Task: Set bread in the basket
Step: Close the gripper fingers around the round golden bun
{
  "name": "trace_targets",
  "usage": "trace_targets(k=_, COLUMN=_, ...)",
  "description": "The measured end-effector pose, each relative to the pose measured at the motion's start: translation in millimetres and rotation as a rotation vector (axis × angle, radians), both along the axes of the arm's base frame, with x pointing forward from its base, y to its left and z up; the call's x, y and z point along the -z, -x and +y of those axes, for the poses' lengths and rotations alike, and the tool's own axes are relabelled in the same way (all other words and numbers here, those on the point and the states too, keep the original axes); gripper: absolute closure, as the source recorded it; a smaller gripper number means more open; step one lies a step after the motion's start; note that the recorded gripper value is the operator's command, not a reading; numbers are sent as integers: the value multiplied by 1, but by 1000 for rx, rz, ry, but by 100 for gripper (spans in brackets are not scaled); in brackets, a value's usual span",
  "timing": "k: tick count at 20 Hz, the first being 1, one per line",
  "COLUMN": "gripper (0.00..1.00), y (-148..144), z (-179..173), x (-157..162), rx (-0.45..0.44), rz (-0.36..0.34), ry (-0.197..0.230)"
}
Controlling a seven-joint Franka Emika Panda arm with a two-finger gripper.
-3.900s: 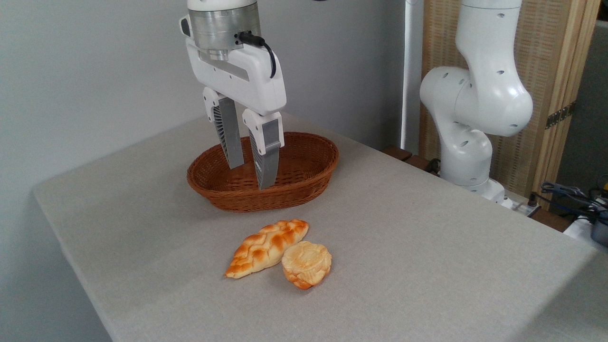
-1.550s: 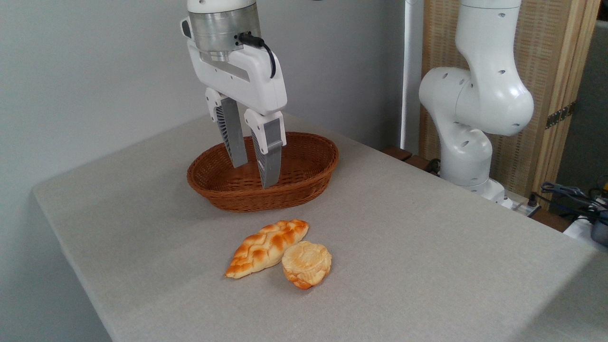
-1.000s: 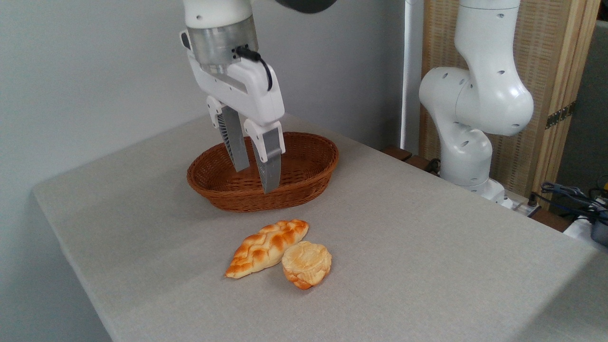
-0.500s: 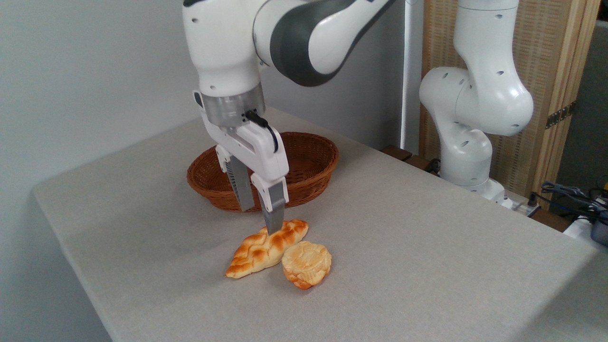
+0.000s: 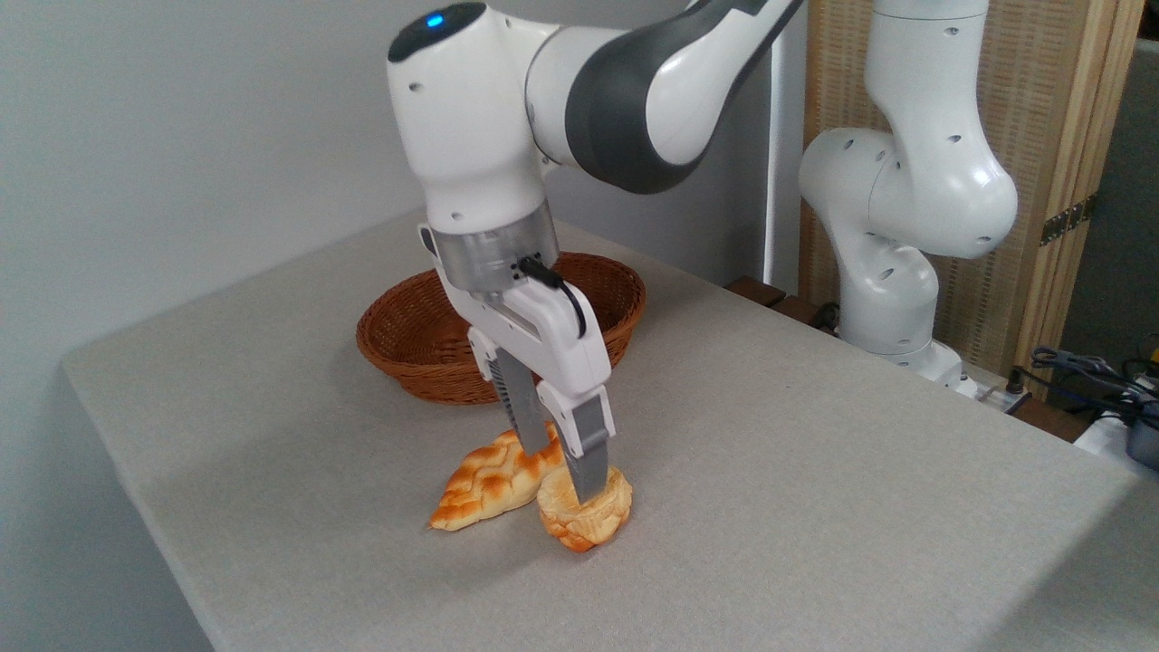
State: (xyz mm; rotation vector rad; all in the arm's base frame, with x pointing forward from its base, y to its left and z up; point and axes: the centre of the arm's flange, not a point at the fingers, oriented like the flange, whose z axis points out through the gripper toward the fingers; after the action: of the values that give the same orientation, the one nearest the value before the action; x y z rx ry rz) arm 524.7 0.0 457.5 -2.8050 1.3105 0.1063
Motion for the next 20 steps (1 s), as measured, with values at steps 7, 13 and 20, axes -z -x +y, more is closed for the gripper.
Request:
trace_targets(k=7, gripper=0, y=7, z=1, x=22, rx=31, rz=40, ry=-1)
trace_targets(k=13, gripper=33, y=7, z=2, x=30, rx=33, rz=39, ry=-4)
trace_targets(k=20, gripper=53, y=7, z=2, x=31, rx=37, rz=40, ry=-10)
